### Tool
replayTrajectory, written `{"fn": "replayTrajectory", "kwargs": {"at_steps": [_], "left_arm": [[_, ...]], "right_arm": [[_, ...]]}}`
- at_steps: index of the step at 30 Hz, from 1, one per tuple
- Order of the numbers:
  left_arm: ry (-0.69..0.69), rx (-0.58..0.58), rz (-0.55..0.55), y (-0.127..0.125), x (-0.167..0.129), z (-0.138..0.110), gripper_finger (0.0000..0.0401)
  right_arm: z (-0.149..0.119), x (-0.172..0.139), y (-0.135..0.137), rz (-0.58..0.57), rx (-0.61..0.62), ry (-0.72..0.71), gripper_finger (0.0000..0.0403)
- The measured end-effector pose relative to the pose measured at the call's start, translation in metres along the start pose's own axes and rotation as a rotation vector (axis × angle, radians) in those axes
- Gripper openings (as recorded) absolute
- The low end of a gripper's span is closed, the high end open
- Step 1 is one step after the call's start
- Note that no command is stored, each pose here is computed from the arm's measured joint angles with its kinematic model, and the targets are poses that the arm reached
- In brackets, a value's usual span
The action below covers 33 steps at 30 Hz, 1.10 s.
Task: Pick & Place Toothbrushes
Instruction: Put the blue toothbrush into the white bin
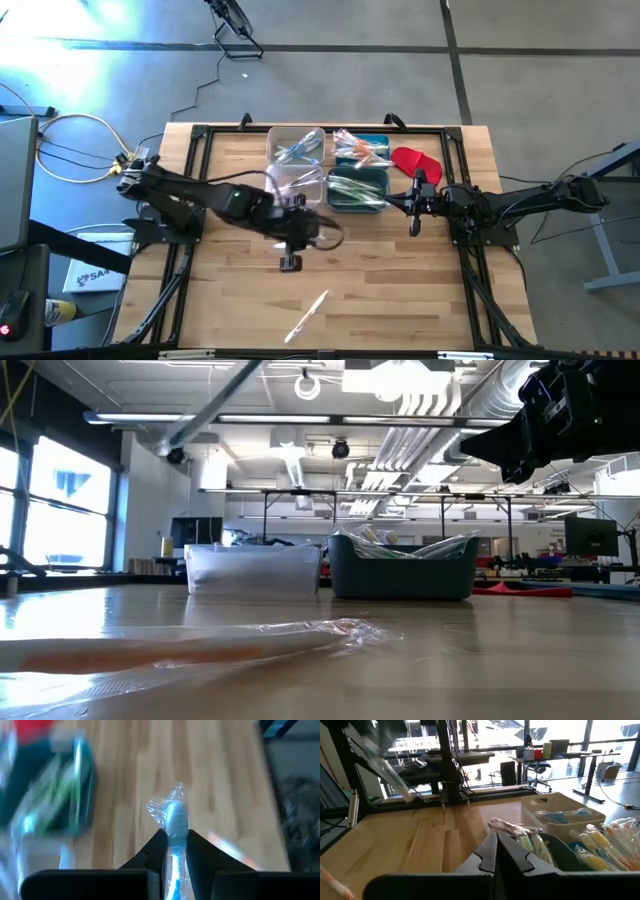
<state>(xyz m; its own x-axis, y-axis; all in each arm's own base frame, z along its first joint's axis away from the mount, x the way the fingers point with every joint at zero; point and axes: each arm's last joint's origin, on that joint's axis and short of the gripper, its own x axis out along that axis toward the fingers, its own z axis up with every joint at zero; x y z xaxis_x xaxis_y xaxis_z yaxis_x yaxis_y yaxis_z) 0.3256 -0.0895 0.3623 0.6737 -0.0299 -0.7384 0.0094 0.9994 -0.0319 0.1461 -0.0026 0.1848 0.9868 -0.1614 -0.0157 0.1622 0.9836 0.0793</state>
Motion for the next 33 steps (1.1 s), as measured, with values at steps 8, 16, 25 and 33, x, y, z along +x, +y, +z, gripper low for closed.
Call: {"fn": "replayTrajectory", "kwargs": {"at_steps": [8,16,25,33], "left_arm": [[-0.108,0.041,0.127,0.002,-0.043,-0.002,0.0047],[-0.176,0.063,0.182,0.015,-0.066,-0.001,0.0047],[-0.169,0.038,0.35,0.062,-0.067,0.005,0.0047],[-0.135,-0.019,0.502,0.119,-0.068,0.007,0.0047]], "right_arm": [[0.0,0.0,0.0,-0.001,0.001,-0.003,0.0004],[0.0,0.0,0.0,0.0,0.001,-0.003,0.0004],[0.0,0.0,0.0,-0.001,0.001,-0.003,0.0004],[0.0,0.0,0.0,0.0,0.001,-0.002,0.0004]]}}
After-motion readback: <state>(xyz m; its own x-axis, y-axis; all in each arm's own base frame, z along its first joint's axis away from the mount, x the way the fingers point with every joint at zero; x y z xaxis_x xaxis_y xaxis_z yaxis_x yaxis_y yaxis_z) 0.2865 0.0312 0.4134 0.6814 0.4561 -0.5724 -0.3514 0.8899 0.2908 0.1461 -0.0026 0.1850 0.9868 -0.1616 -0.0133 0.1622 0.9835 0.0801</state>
